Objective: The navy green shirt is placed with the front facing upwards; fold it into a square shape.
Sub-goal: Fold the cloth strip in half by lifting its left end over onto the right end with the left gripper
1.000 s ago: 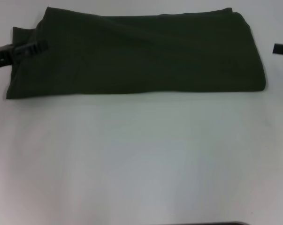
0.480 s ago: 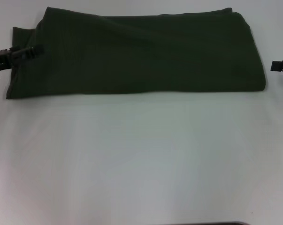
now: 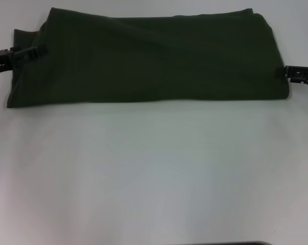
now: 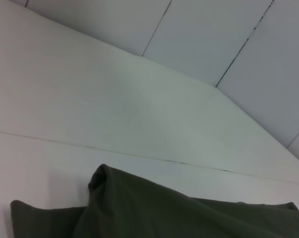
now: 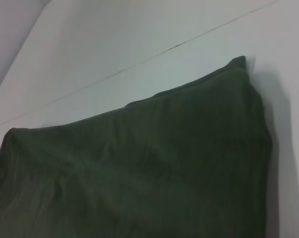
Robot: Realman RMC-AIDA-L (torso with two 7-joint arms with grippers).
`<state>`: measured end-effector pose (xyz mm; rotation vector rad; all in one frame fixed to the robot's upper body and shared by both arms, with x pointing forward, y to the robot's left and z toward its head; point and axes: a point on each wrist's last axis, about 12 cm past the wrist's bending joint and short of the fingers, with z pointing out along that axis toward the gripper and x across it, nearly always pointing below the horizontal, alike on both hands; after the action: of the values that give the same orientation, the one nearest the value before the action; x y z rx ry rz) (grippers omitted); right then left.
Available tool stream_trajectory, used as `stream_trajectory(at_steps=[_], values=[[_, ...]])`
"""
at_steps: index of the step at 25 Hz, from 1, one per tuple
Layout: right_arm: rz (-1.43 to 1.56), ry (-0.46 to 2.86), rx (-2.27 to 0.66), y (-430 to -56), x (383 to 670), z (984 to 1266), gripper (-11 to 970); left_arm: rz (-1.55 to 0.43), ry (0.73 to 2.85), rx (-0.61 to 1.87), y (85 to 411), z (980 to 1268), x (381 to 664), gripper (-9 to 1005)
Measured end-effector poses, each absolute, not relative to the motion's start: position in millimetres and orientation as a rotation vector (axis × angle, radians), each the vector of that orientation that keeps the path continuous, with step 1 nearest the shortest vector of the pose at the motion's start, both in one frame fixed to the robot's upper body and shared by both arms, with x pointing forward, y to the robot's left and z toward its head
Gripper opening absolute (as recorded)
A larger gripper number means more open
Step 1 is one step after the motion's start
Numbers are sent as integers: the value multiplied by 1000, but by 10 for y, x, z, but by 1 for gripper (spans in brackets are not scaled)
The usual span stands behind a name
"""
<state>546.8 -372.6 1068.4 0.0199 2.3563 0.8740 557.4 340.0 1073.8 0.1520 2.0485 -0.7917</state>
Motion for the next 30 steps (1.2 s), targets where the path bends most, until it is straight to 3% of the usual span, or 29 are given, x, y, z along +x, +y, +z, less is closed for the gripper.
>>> stream_trajectory(at_steps=[22, 30], values=[[906, 2381, 21, -3618, 5423, 10581, 807, -785, 2046, 152, 3393, 10749, 5598, 936], [932, 2389, 24, -3584, 5392, 10547, 724, -787, 2044, 154, 3386, 10756, 5608, 936]])
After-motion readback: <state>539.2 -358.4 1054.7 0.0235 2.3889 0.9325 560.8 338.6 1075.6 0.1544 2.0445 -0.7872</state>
